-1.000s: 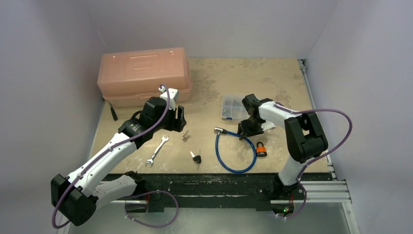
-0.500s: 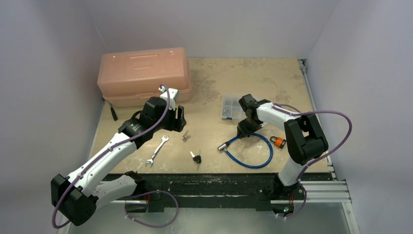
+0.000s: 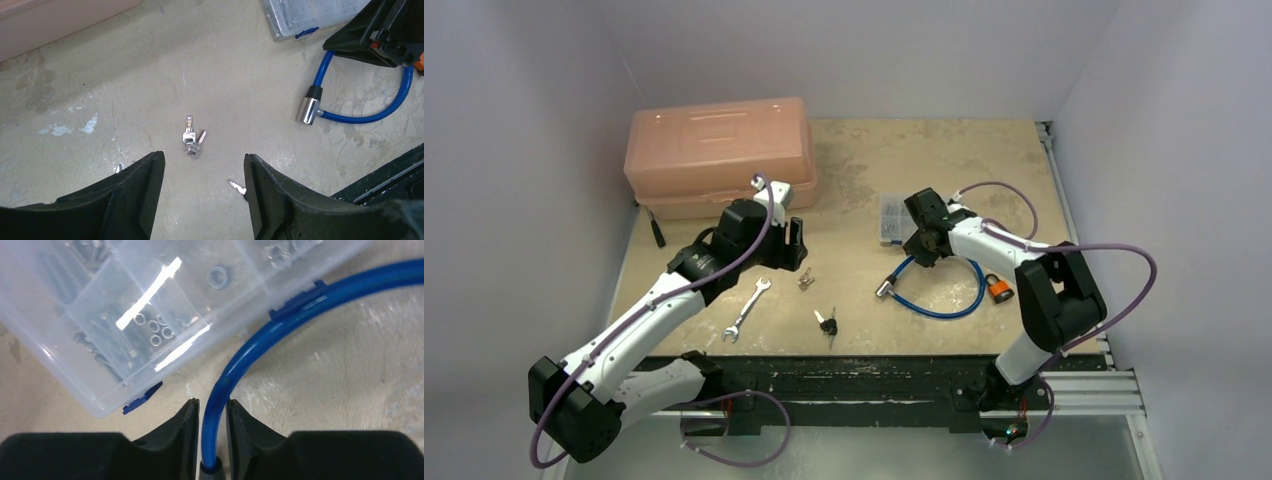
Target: Unlock with the key
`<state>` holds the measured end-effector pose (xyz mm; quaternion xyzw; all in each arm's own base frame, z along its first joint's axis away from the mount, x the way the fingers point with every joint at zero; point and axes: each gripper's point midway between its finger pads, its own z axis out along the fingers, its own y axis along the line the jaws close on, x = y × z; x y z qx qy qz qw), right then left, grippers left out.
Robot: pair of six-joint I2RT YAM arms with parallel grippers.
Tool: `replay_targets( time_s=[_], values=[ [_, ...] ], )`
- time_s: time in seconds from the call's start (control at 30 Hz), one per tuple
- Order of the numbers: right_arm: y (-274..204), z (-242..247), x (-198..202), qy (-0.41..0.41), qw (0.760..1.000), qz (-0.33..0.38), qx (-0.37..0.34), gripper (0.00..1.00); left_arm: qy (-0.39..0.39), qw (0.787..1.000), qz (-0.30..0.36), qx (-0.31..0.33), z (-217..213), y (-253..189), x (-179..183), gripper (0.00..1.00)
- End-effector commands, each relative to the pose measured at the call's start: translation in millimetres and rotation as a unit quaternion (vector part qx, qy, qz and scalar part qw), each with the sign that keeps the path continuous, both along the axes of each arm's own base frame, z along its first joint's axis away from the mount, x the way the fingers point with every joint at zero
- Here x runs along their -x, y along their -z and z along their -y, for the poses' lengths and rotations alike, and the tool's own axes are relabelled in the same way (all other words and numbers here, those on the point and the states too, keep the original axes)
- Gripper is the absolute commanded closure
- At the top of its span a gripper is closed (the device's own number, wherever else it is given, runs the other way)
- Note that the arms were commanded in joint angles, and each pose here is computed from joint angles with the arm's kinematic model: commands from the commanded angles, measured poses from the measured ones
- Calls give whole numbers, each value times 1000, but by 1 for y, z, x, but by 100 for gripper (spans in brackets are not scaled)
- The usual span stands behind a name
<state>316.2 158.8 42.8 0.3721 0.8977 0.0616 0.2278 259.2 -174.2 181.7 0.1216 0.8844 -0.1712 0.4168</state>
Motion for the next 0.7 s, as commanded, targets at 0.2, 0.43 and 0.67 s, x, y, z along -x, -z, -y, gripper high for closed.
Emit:
replay_targets(
  time_s=[0.2, 0.43, 0.67],
  values=[
    [-45, -5, -30, -62, 993, 95, 13, 21, 3, 1000, -20, -16, 17, 21, 1, 35],
    [-72, -4, -14, -116, 985, 128, 5, 22, -49, 994, -66, -71, 7, 56, -1, 40],
    [-108, -12, 13, -196, 955, 217, -43, 25, -43, 991, -99, -78, 11, 95, 4, 32]
  ],
)
